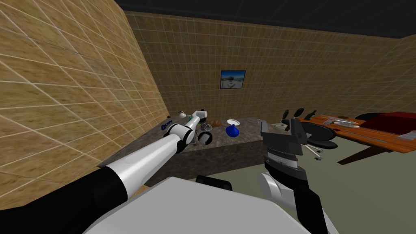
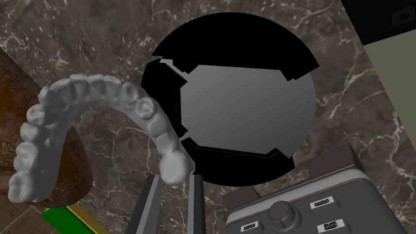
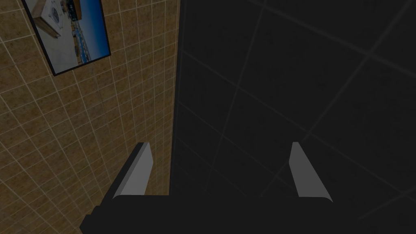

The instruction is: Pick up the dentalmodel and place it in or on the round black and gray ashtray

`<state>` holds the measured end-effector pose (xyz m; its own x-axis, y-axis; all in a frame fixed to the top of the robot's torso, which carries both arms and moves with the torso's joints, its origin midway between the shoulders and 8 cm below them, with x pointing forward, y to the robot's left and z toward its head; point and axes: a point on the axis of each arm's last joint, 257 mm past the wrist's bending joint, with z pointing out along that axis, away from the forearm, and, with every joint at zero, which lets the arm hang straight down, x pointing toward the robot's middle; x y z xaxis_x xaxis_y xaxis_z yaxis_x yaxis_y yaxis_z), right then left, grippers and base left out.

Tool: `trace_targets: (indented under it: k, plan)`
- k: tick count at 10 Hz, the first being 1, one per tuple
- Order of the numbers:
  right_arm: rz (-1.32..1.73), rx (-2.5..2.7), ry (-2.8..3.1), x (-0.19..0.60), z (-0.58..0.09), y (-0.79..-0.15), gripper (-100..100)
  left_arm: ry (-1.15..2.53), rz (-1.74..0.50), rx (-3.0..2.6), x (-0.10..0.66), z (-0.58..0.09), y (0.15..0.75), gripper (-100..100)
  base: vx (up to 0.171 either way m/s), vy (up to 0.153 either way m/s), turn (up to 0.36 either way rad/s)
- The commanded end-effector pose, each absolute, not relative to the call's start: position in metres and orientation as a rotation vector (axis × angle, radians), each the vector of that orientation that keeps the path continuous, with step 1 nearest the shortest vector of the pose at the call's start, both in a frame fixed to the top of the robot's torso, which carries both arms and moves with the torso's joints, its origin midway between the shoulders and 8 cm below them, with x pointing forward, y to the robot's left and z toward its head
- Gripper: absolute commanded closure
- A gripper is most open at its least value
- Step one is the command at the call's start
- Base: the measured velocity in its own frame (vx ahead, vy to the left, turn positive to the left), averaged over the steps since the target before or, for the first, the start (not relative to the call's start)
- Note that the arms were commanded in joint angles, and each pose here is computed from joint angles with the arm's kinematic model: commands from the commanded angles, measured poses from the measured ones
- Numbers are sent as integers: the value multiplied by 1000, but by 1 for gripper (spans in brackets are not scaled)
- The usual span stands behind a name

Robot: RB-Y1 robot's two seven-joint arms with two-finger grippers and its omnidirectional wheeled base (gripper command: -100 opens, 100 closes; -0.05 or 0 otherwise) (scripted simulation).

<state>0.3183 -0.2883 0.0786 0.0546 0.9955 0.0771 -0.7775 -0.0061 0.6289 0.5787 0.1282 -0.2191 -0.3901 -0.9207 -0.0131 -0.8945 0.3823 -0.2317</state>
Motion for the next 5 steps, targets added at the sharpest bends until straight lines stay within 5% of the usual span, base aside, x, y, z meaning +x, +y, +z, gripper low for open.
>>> trace_targets:
  k: [1, 5]
  plan:
    - [1477, 603, 458, 318, 79, -288, 0, 2534, -271, -1596, 576, -222, 125, 100, 25, 50, -98]
    - [1477, 603, 458, 318, 79, -288, 0, 2569, -257, -1552, 573, -226, 122, 100, -2, 25, -58]
